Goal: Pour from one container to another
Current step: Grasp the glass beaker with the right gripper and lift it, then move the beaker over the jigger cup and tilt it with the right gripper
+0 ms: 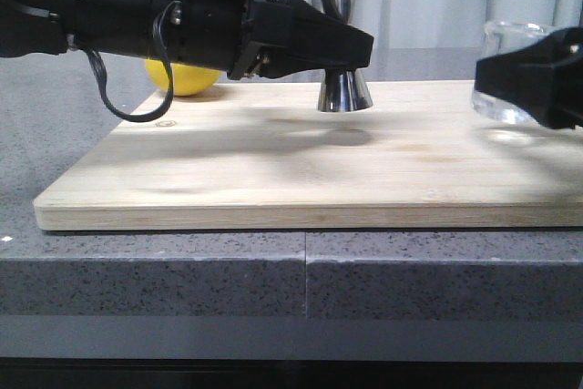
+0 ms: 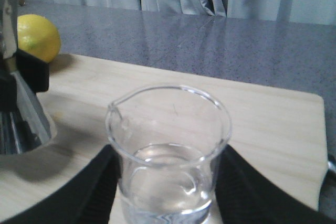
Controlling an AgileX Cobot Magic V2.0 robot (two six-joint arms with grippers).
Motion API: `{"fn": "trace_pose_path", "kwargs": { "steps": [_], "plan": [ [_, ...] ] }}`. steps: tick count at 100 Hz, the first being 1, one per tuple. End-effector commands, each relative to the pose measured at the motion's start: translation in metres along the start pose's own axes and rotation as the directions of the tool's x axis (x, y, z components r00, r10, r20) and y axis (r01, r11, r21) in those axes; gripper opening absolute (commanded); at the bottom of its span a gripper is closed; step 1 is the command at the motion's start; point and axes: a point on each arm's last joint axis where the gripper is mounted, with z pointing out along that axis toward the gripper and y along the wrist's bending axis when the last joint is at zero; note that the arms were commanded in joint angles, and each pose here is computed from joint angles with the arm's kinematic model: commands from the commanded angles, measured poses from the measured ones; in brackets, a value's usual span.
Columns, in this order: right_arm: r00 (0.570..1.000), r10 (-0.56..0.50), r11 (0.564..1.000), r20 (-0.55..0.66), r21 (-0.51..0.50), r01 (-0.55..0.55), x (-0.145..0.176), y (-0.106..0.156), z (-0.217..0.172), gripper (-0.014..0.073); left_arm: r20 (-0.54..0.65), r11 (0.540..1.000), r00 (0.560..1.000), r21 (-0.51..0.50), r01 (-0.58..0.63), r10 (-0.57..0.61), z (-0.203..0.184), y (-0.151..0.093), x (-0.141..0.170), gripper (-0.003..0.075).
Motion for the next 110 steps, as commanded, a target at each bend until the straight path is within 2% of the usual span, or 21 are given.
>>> {"fn": "trace_pose_path", "kwargs": {
  "steps": [1,45,70,110],
  "plan": [
    [0.988,-0.013,1.0,0.152,-0.018,0.016,-0.026,0.001,0.007,0.0293,0.113,0.997,0.992,0.05,-0.054,0.048,-0.008,-0.011,-0.034,-0.0021],
    [0.981,-0.114,0.992,0.156,-0.041,0.122,-0.074,-0.001,0.039,0.0293,0.099,0.996,0.993,0.058,-0.066,0.06,-0.008,-0.012,-0.032,-0.0021],
    [0.97,-0.21,0.977,0.125,-0.02,0.215,-0.11,0.0,0.039,0.0293,0.094,0.996,0.994,0.061,-0.07,0.064,-0.008,-0.012,-0.032,-0.0021],
    [0.953,-0.297,0.951,0.066,-0.071,0.301,-0.144,0.026,0.032,0.0293,0.074,0.994,0.994,0.072,-0.083,0.077,-0.008,-0.013,-0.03,-0.0021]
  ]
}}
